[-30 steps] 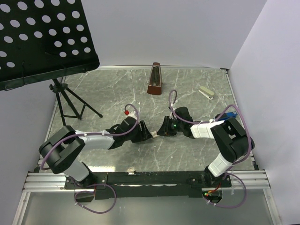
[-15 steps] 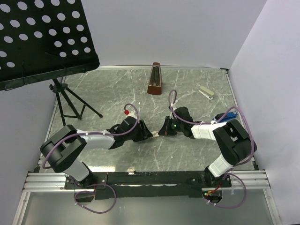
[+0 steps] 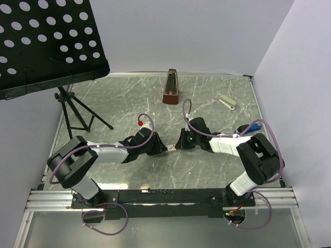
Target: Load the staples into the stapler
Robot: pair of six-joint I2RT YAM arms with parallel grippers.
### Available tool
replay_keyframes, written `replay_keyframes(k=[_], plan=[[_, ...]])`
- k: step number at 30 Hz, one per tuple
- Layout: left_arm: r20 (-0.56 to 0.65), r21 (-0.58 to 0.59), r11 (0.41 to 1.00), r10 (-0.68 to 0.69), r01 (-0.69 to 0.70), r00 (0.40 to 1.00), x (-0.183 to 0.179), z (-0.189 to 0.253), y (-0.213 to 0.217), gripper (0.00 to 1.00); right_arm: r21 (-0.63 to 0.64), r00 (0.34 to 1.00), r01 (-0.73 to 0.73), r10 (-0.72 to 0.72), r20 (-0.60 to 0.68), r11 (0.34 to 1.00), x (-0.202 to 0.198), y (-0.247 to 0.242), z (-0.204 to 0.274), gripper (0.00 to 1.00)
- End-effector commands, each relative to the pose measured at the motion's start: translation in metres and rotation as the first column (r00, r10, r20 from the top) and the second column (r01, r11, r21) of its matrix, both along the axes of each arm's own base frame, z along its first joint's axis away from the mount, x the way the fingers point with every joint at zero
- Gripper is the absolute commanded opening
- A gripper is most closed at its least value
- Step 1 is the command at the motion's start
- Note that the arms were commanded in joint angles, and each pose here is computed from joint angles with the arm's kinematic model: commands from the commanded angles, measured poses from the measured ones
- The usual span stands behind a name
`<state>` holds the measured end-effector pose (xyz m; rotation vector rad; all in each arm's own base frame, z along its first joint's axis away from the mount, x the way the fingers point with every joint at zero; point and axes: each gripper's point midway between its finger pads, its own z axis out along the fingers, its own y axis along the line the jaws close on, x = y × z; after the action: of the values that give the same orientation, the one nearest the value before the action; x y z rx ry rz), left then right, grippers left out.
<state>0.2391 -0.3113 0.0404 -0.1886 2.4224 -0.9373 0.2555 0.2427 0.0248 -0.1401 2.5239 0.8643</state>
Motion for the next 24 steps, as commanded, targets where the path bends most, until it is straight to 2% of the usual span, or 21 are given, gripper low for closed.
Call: replay_keyframes(k=[1, 15, 23, 24], plan=[[0.065, 0.004, 1.0, 0.021, -0.021, 0.998, 0.016, 0.015, -0.007, 0.36, -0.044, 0.999, 0.009, -0.007, 0.054, 0.999, 0.01, 0.0, 0.011, 0.0], [0.064, 0.097, 0.995, 0.0, -0.006, 0.998, 0.016, 0.004, -0.007, 0.29, -0.065, 0.998, 0.015, -0.011, 0.057, 0.998, 0.01, 0.0, 0.009, 0.0], [0.071, 0.139, 0.99, 0.008, -0.018, 0.997, 0.016, 0.001, -0.004, 0.2, -0.065, 0.998, 0.015, -0.011, 0.061, 0.998, 0.009, -0.001, 0.009, 0.0], [0.071, 0.144, 0.989, 0.008, -0.018, 0.997, 0.016, 0.001, -0.004, 0.16, -0.066, 0.998, 0.018, -0.014, 0.061, 0.998, 0.01, -0.001, 0.009, 0.0]])
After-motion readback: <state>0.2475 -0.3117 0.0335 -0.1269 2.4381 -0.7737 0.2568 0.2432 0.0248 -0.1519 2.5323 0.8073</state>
